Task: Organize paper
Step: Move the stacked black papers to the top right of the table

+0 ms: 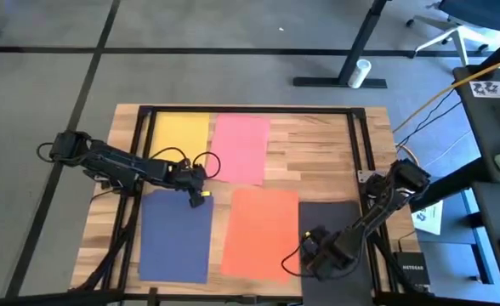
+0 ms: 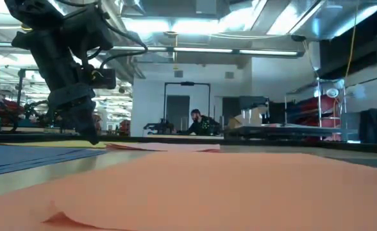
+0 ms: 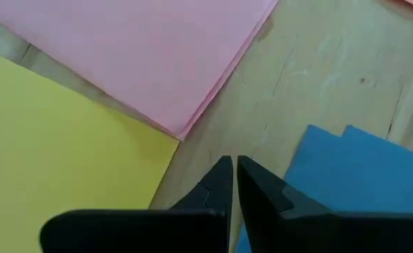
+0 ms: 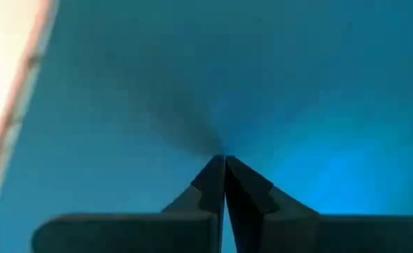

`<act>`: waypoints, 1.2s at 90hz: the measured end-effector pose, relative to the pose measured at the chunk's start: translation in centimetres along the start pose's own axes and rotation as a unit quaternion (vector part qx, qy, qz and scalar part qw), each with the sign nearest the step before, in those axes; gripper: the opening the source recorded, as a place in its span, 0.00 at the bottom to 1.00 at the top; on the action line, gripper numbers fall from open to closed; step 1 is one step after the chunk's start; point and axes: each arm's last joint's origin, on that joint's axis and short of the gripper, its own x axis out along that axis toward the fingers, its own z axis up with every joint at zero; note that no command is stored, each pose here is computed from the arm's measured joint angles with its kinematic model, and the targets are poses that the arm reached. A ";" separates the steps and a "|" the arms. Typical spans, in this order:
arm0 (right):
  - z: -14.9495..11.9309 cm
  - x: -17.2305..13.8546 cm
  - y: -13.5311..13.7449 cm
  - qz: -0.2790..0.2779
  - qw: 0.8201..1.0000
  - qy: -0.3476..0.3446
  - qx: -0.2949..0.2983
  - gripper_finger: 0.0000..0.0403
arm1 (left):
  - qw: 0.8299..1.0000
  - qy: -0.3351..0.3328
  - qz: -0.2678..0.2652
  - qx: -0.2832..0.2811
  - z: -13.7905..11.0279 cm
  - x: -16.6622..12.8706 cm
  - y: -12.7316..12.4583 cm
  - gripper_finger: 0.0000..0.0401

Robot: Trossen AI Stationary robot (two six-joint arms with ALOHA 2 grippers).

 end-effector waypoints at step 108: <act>13.6 0.5 -8.4 -0.083 0.982 -0.169 0.020 0.00 | 1.000 0.006 -0.002 0.011 -0.3 -0.1 -0.4 0.02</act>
